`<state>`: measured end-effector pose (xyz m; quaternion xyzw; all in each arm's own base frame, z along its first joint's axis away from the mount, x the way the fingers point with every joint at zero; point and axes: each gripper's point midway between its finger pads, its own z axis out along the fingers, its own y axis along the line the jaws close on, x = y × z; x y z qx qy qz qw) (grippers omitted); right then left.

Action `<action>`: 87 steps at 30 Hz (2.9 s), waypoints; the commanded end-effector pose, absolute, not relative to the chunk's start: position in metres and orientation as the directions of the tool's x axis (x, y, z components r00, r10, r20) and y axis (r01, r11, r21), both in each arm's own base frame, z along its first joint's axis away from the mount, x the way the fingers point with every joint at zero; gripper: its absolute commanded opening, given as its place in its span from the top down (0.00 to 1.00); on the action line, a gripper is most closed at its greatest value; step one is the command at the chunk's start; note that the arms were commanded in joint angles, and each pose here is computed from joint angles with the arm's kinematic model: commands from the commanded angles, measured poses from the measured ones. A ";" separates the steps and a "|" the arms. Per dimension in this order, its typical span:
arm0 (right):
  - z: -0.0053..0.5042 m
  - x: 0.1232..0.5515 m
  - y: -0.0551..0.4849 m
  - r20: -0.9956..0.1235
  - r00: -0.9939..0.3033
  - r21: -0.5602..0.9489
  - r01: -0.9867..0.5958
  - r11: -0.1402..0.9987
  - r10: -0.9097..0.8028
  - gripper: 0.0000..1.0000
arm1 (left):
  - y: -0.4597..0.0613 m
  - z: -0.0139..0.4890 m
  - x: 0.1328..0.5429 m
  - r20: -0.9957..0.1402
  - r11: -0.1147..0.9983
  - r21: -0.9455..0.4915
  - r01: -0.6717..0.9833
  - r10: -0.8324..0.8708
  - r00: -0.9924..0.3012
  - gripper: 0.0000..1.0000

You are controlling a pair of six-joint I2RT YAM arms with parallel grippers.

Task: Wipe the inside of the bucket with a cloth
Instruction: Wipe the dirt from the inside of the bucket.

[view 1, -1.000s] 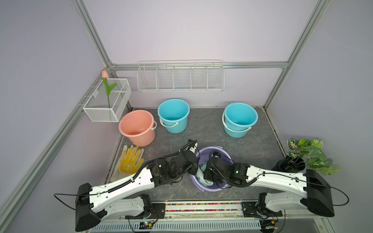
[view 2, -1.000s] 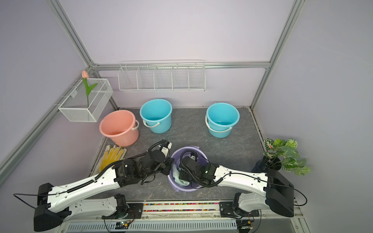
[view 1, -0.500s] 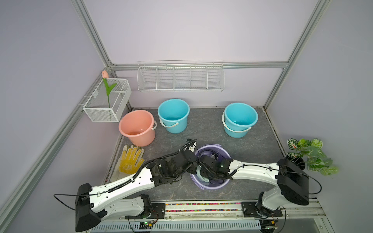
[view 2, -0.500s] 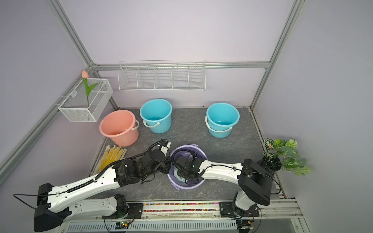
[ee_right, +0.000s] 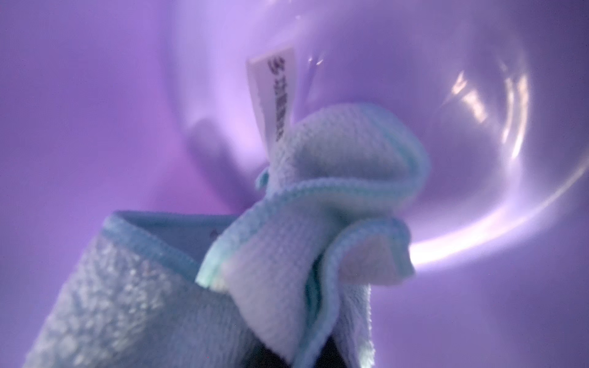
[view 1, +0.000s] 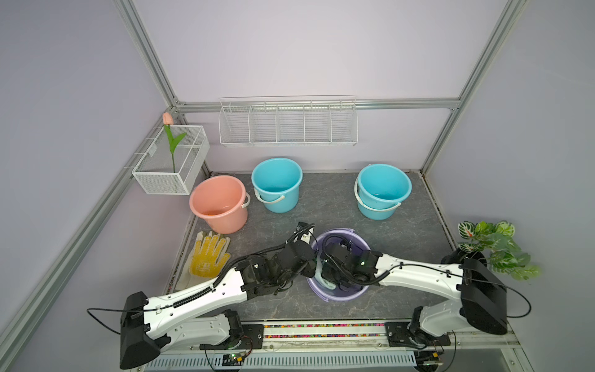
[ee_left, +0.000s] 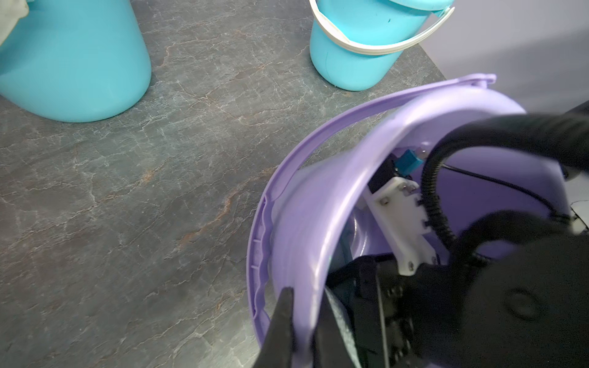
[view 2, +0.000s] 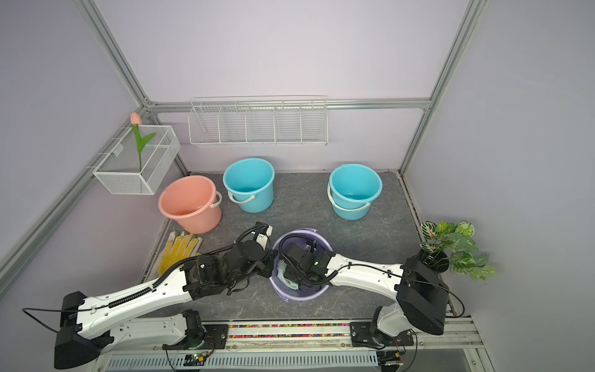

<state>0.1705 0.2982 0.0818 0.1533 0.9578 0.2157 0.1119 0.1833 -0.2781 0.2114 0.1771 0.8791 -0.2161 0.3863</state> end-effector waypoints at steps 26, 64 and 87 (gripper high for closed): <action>0.151 0.194 0.287 0.148 -0.585 0.729 0.610 0.311 0.798 0.93 | -0.285 0.218 0.193 -0.740 0.871 -0.261 0.416 0.096 -0.666 1.00; 0.124 0.191 0.290 -0.076 -0.678 0.610 0.548 0.572 0.731 0.93 | -0.285 0.225 0.192 -0.767 0.851 -0.268 0.452 0.095 -0.634 1.00; 0.266 0.193 0.235 -0.833 -0.518 0.433 -0.392 0.812 0.194 0.93 | -0.283 0.225 0.189 -0.760 0.850 -0.241 0.468 0.134 -0.636 1.00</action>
